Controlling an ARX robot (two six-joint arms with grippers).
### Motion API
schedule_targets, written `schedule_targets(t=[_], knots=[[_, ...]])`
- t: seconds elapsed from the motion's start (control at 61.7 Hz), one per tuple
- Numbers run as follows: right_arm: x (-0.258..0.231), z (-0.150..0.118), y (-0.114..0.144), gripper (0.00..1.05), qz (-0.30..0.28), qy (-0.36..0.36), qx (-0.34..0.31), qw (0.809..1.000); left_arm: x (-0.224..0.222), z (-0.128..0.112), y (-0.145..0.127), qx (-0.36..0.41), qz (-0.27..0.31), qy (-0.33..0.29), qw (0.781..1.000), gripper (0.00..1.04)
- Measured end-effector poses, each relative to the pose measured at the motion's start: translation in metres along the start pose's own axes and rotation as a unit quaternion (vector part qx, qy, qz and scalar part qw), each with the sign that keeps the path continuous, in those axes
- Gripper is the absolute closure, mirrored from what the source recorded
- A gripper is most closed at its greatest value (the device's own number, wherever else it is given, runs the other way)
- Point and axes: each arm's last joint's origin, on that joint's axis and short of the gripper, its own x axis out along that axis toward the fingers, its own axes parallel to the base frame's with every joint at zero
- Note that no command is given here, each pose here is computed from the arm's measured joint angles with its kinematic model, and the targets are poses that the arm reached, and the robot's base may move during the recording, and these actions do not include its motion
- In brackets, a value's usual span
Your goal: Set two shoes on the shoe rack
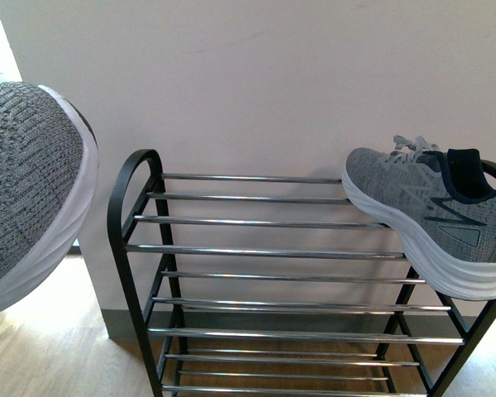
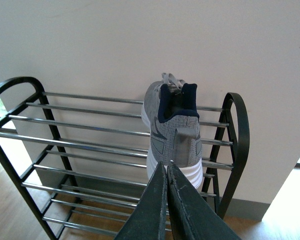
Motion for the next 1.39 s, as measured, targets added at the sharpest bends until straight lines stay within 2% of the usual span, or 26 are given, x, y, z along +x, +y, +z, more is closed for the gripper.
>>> schedule_targets(t=[1.28,1.329,1.393], knots=[[-0.031,-0.005,0.000,1.03,-0.001,-0.012,0.000,1.000,0.000,0.000,0.000,0.000,0.000,0.000,1.000,1.03],[-0.031,-0.005,0.000,0.99,0.000,-0.012,0.000,1.000,0.000,0.000,0.000,0.000,0.000,0.000,1.000,1.03],[-0.031,-0.005,0.000,0.89,-0.001,-0.012,0.000,1.000,0.000,0.000,0.000,0.000,0.000,0.000,1.000,1.03]])
